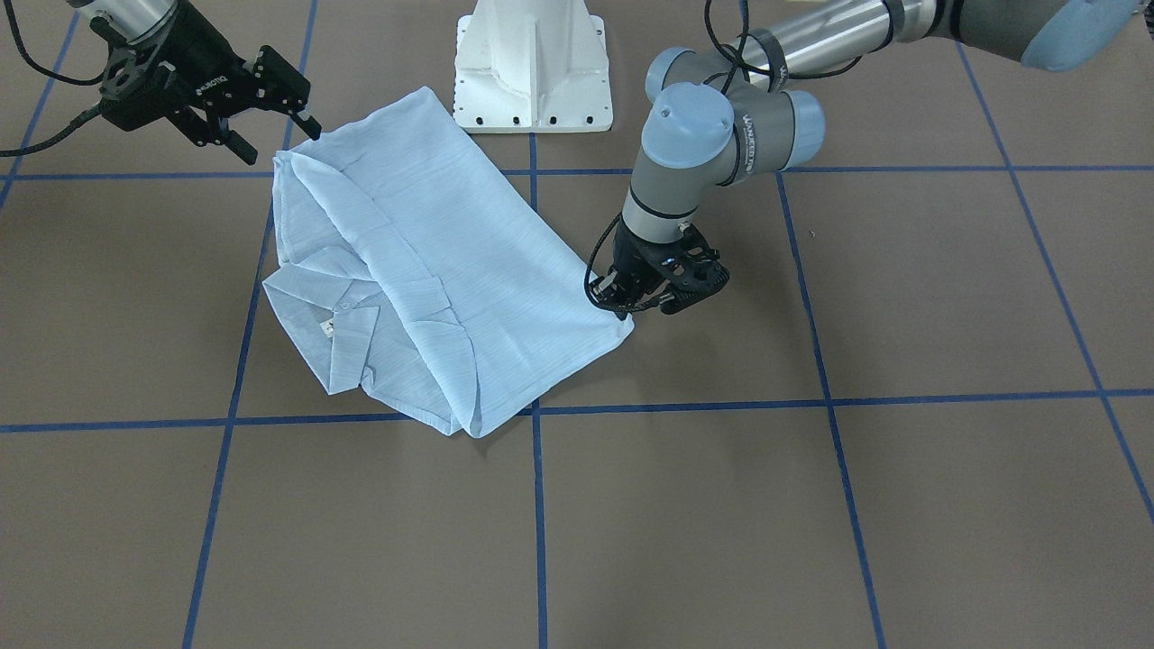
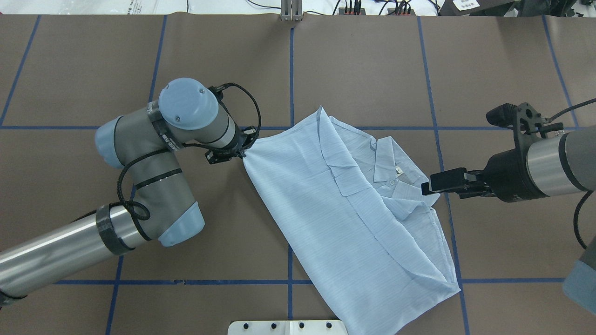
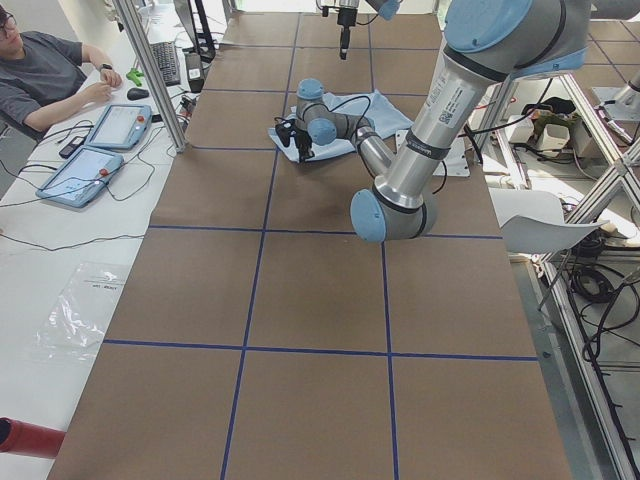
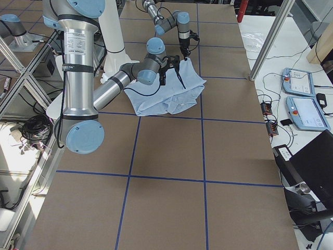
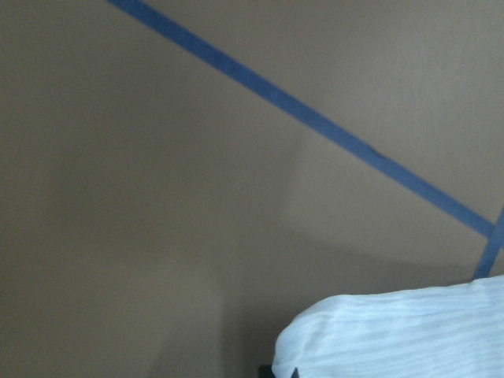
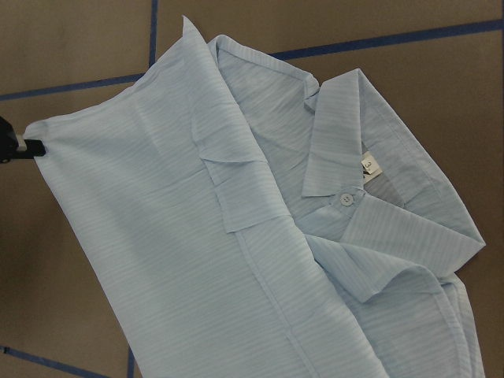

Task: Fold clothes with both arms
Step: 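Pull the far corner with the left gripper to square the shirt, then release and raise the left gripper while the right gripper moves to the near edge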

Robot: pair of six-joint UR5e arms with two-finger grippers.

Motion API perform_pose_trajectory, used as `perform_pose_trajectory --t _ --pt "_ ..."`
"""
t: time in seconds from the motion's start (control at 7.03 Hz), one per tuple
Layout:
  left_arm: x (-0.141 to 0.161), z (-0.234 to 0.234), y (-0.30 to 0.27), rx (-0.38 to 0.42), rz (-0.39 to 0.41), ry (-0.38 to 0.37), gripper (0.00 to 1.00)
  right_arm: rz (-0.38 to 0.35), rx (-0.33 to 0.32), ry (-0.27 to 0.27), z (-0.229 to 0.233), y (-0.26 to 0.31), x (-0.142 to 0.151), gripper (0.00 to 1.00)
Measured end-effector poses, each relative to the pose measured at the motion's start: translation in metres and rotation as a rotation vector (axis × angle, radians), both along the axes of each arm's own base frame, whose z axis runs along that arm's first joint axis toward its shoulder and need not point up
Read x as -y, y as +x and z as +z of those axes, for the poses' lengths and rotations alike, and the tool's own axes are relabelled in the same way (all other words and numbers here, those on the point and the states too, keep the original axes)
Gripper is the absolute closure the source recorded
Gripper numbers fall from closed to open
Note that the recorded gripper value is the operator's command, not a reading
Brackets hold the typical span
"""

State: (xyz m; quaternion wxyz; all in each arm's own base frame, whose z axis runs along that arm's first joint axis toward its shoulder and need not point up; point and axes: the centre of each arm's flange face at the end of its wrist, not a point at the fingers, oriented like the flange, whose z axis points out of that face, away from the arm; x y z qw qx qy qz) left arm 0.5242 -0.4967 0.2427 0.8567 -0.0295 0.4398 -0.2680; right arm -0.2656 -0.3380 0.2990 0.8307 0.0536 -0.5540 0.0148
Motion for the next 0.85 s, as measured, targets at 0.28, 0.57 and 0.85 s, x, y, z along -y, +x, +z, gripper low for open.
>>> perform_pose_trajectory --t 0.28,0.57,0.85 --pt "0.075 -0.005 -0.002 0.044 -0.064 0.031 1.0 -0.001 0.001 -0.001 0.0 0.0 0.0 0.0" --pt "0.138 -0.001 0.006 0.024 -0.107 0.083 1.0 -0.001 0.003 0.001 -0.002 -0.001 0.0 0.0" --pt "0.175 0.007 0.005 0.0 -0.169 0.19 1.0 0.001 0.004 0.004 -0.003 -0.002 0.001 0.0"
